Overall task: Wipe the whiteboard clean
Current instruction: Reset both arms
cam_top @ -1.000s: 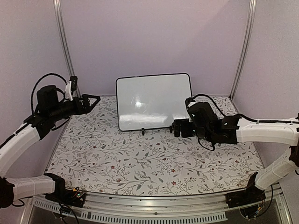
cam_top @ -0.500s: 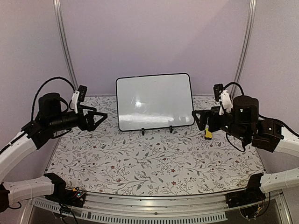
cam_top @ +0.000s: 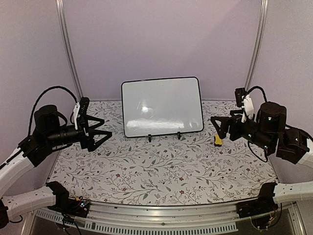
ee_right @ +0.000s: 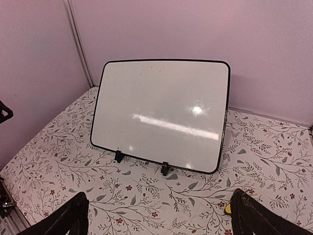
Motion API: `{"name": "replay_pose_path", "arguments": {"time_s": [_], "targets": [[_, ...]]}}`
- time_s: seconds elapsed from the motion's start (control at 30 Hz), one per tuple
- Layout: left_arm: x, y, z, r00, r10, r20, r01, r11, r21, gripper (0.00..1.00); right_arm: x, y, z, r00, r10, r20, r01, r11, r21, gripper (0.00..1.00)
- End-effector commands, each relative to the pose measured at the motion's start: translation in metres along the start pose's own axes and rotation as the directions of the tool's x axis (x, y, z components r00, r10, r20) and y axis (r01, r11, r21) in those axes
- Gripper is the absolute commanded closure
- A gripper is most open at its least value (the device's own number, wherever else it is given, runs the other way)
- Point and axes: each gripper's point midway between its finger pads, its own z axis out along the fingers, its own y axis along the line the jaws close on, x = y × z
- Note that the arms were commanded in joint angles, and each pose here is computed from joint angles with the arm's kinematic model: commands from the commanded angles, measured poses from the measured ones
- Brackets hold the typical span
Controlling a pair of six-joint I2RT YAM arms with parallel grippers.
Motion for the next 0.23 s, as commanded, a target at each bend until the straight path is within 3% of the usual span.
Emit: {"name": "replay_pose_path", "arguments": {"time_s": [0.0,0.2], "targets": [[0.003,-0.003,0.003,1.000,0.022,-0.005,-0.022,1.000,0.018,0.00,0.006,-0.009,0.001,0.999,-0.031,-0.012,0.031,0.998,0.047,0.01],[-0.002,-0.005,-0.002,0.999,0.034,0.019,-0.035,0.999,0.008,0.00,-0.004,-0.011,-0.009,0.999,-0.010,0.042,0.009,0.999,0.038,0.01]]}}
